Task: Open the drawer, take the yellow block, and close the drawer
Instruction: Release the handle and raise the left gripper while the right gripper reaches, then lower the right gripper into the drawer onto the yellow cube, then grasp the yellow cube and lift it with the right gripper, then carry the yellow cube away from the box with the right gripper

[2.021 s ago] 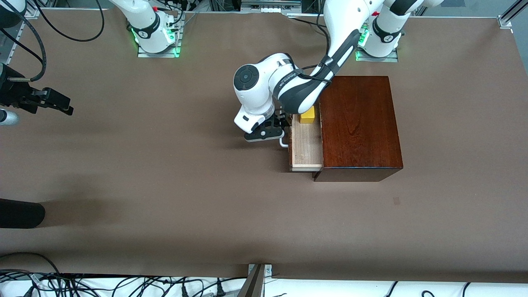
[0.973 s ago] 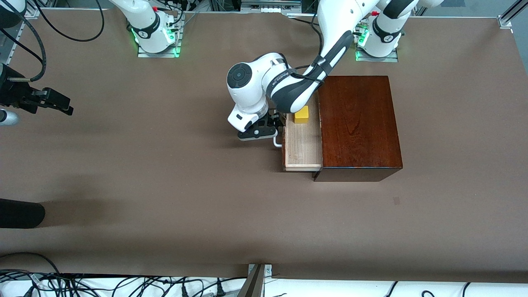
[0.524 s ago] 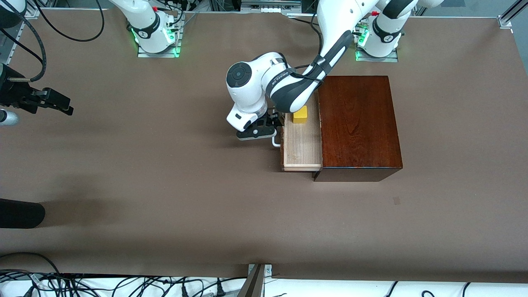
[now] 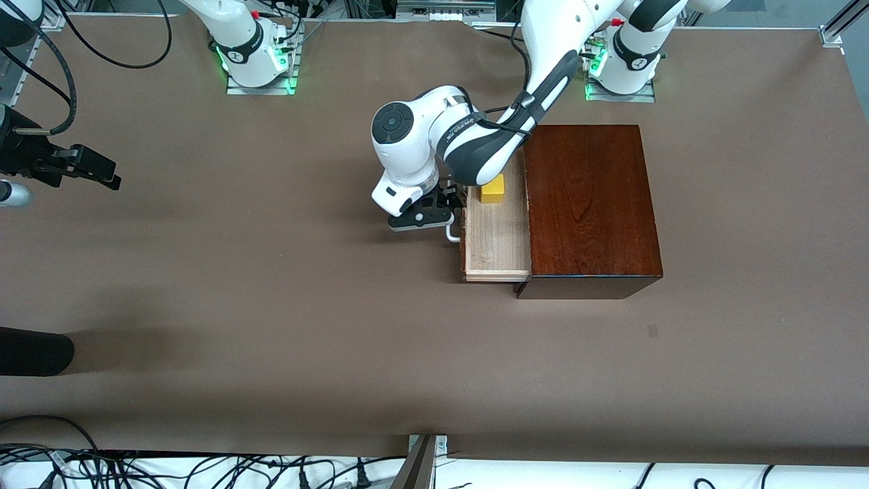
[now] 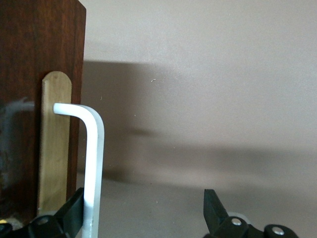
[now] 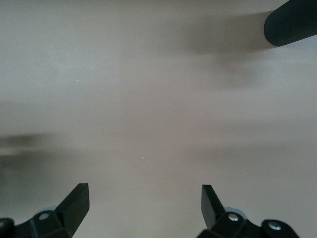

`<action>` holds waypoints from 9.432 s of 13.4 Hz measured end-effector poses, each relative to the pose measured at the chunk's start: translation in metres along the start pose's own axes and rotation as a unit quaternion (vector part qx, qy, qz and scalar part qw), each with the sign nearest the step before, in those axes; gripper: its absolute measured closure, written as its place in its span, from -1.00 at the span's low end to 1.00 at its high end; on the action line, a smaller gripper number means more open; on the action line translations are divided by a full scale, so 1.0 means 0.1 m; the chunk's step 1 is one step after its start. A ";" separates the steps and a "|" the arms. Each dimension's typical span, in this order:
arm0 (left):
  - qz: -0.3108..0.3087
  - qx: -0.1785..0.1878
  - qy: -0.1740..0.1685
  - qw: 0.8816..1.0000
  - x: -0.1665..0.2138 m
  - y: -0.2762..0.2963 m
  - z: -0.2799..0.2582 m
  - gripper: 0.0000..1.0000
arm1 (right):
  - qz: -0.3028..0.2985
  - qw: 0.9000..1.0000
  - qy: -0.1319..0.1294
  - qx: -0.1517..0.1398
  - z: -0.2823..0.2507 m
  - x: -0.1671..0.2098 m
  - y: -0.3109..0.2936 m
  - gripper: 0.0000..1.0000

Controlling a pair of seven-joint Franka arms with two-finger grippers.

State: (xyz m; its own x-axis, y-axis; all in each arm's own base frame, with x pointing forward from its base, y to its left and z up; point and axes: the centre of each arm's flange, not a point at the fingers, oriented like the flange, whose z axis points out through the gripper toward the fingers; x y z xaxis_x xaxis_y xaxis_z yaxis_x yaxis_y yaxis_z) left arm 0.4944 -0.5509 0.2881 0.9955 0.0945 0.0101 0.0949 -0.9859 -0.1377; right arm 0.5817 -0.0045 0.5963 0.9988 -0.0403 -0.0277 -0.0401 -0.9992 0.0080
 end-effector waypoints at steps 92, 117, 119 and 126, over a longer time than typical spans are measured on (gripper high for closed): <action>0.007 -0.062 -0.027 0.998 1.17 -5.48 -2.18 -1.00 | 0.686 0.720 -0.019 0.104 2.13 -1.31 -6.17 -0.11; 0.026 -0.065 -0.006 0.998 1.23 -5.57 -2.33 -1.00 | 0.156 0.985 -0.061 -0.035 1.17 0.49 -1.83 -0.11; 0.026 -0.065 -0.006 0.998 1.23 -5.57 -2.33 -1.00 | 0.107 0.991 -0.067 -0.038 1.26 0.57 -1.48 -0.11; 0.025 -0.066 0.003 0.998 1.30 -5.57 -2.37 -1.00 | 0.021 0.996 -0.088 -0.019 2.17 0.57 -0.65 -0.11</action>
State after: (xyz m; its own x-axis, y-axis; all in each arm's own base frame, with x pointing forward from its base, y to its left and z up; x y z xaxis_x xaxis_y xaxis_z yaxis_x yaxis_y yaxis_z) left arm 0.5717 -0.0222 0.6011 0.9989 0.0452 0.0116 0.0453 -0.9990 -0.0064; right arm 0.6354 0.0567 0.3775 0.9759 -0.0854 -0.2010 -0.0767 -0.9958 0.0506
